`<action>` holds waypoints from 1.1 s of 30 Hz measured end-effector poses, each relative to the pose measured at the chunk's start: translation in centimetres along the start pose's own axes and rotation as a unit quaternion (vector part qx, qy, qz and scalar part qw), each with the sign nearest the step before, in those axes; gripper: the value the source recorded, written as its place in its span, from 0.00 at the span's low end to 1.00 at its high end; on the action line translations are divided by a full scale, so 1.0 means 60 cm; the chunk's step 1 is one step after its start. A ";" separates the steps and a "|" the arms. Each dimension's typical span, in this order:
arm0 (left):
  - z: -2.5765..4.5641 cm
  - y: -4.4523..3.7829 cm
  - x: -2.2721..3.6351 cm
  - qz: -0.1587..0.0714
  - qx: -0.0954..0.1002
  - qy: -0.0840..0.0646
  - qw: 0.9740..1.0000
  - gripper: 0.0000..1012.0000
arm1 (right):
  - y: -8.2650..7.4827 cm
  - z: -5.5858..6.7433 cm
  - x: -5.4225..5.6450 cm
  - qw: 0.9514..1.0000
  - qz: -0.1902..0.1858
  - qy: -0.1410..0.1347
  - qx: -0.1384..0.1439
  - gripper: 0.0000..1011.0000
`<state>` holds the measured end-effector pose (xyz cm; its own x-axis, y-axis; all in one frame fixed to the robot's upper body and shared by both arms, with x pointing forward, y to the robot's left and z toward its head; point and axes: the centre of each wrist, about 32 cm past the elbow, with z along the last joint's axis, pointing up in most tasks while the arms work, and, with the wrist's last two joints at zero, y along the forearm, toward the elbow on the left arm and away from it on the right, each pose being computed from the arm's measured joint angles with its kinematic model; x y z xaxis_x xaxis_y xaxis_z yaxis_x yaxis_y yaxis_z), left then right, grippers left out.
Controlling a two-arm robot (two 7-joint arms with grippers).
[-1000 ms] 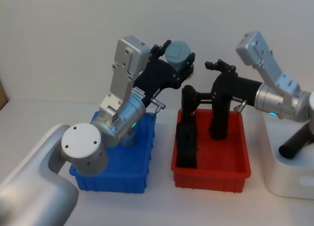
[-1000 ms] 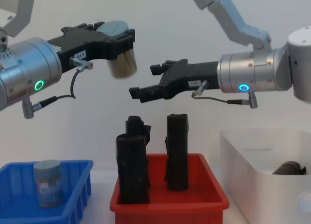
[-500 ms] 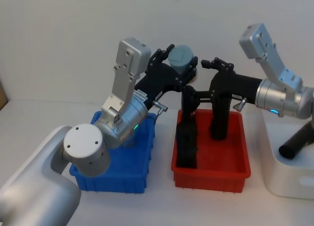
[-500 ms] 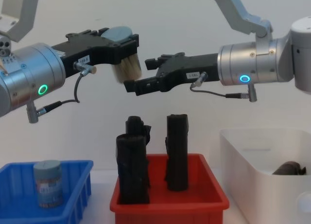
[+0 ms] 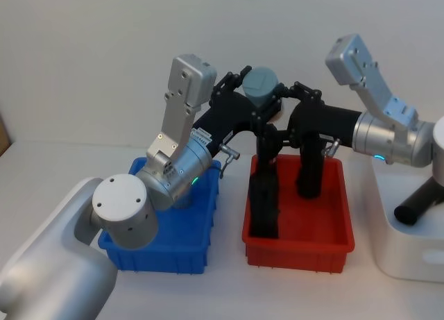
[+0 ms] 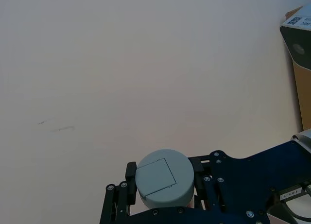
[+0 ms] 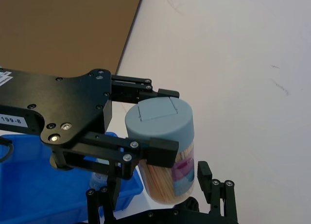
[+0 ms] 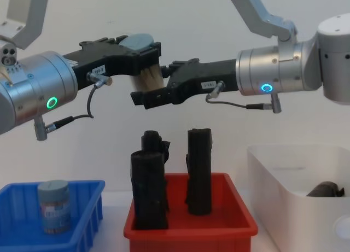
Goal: Pick the cotton swabs from the blue box and place them into the white box.
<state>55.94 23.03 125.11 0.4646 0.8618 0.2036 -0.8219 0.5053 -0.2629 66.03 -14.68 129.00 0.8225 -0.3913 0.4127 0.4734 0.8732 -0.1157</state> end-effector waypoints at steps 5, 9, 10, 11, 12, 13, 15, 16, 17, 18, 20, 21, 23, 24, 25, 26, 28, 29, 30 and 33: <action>-0.002 -0.001 0.0006 -0.003 0.002 0.004 1.000 0.67 | 0.004 0.004 -0.002 1.000 -0.005 -0.003 0.005 0.99; -0.003 -0.002 0.0009 -0.004 0.003 0.006 1.000 0.67 | 0.006 0.006 -0.002 1.000 -0.008 -0.004 0.007 0.98; -0.003 -0.002 0.0009 -0.004 0.003 0.006 1.000 0.67 | 0.006 0.006 -0.003 1.000 -0.008 -0.005 0.008 0.96; -0.003 -0.002 0.0010 -0.005 0.004 0.007 1.000 0.67 | 0.007 0.007 -0.003 1.000 -0.009 -0.005 0.008 0.95; -0.003 -0.002 0.0011 -0.005 0.004 0.007 1.000 0.67 | 0.007 0.007 -0.003 1.000 -0.009 -0.005 0.009 0.92; -0.004 -0.002 0.0012 -0.005 0.004 0.007 1.000 0.67 | 0.008 0.008 -0.003 1.000 -0.010 -0.005 0.010 0.90; -0.004 -0.003 0.0014 -0.006 0.004 0.008 1.000 0.67 | 0.008 0.008 -0.004 1.000 -0.010 -0.006 0.010 0.83; -0.004 -0.003 0.0015 -0.006 0.004 0.008 1.000 0.67 | 0.008 0.008 -0.004 1.000 -0.010 -0.006 0.010 0.83; -0.004 -0.003 0.0015 -0.006 0.005 0.008 1.000 0.67 | 0.009 0.009 -0.004 1.000 -0.011 -0.006 0.011 0.77; -0.004 -0.003 0.0016 -0.006 0.005 0.008 1.000 0.67 | 0.009 0.009 -0.004 1.000 -0.011 -0.006 0.011 0.76; -0.004 -0.003 0.0017 -0.006 0.005 0.009 1.000 0.67 | 0.009 0.009 -0.004 1.000 -0.012 -0.007 0.012 0.70; -0.004 -0.003 0.0017 -0.006 0.005 0.009 1.000 0.67 | 0.009 0.010 -0.004 1.000 -0.012 -0.007 0.012 0.68; -0.005 -0.003 0.0018 -0.007 0.005 0.009 1.000 0.67 | 0.010 0.010 -0.004 1.000 -0.013 -0.007 0.012 0.64; -0.005 -0.003 0.0019 -0.007 0.005 0.010 1.000 0.67 | 0.010 0.010 -0.004 1.000 -0.013 -0.007 0.012 0.63; -0.005 -0.003 0.0019 -0.007 0.005 0.010 1.000 0.67 | 0.010 0.010 -0.005 1.000 -0.013 -0.007 0.012 0.63; -0.005 -0.003 0.0020 -0.007 0.005 0.010 1.000 0.67 | 0.010 0.010 -0.005 1.000 -0.013 -0.007 0.012 0.63; -0.005 -0.003 0.0020 -0.007 0.005 0.010 1.000 0.67 | 0.010 0.010 -0.005 1.000 -0.013 -0.007 0.013 0.64; -0.005 -0.003 0.0020 -0.007 0.005 0.010 1.000 0.67 | 0.010 0.010 -0.005 1.000 -0.013 -0.007 0.013 0.63; -0.005 -0.003 0.0020 -0.007 0.005 0.010 1.000 0.67 | 0.010 0.010 -0.005 1.000 -0.014 -0.007 0.013 0.64; -0.005 -0.003 0.0021 -0.007 0.005 0.011 1.000 0.67 | 0.011 0.011 -0.005 1.000 -0.014 -0.008 0.013 0.63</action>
<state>56.26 23.04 124.91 0.4829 0.8554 0.1871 -0.8184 0.5169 -0.2510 65.90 -13.84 129.40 0.8043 -0.4110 0.4293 0.4873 0.8695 -0.0806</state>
